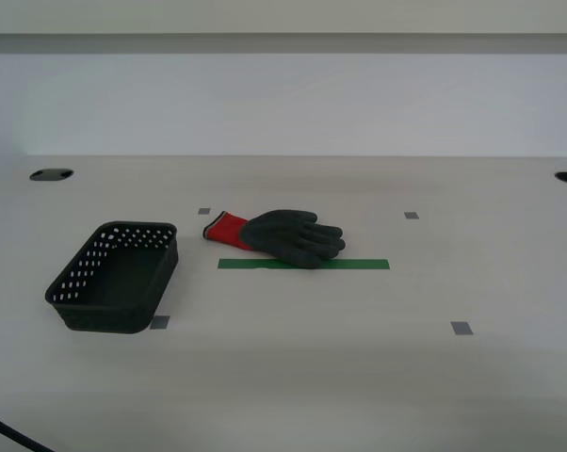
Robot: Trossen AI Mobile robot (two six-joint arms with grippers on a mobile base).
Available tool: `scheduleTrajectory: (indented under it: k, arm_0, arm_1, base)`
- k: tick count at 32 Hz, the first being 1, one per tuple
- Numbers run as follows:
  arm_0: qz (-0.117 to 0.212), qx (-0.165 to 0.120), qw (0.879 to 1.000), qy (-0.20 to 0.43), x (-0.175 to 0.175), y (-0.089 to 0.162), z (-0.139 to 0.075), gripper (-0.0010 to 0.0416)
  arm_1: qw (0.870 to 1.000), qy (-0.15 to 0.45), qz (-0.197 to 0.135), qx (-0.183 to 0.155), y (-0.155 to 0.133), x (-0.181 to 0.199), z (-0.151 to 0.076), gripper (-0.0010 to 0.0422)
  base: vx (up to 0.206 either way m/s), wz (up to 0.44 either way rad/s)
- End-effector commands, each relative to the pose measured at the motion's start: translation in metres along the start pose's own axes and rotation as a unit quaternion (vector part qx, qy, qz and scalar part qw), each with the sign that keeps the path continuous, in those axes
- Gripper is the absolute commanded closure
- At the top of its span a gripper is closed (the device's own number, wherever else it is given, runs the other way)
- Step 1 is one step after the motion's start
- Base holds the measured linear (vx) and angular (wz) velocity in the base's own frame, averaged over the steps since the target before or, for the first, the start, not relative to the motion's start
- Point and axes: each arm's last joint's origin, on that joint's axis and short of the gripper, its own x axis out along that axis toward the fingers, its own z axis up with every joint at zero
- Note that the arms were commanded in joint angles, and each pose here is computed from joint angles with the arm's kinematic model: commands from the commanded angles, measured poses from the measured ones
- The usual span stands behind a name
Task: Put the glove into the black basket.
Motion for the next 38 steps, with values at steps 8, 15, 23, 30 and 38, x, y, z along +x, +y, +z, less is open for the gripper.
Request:
scheduleTrajectory:
  k: [8,15,23,30,38]
  arm_0:
    - [0.0,0.0,1.0,-0.002,0.0,0.0,0.001,0.0405]
    - [0.0,0.0,1.0,-0.002,0.0,0.0,0.001,0.0405]
    - [0.0,0.0,1.0,-0.002,0.0,0.0,0.001,0.0405]
    - [0.0,0.0,1.0,-0.002,0.0,0.0,0.001,0.0405]
    - [0.0,0.0,1.0,-0.002,0.0,0.0,0.001,0.0405]
  arm_1:
    - [1.0,-0.007,0.001,-0.001,0.0,0.001,0.005,0.0412]
    - [1.0,0.002,-0.004,-0.001,0.0,0.001,0.003,0.0412]
    - [0.995,0.063,-0.08,-0.001,-0.007,0.004,0.003,0.0413]
    - [0.989,0.113,-0.098,0.0,-0.015,0.009,0.02,0.0413]
    - [0.965,0.199,-0.167,0.046,-0.045,0.014,0.044,0.0413]
  base:
    - [0.0,0.0]
    - [0.0,0.0]
    - [0.0,0.0]
    - [0.0,0.0]
    - [0.0,0.0]
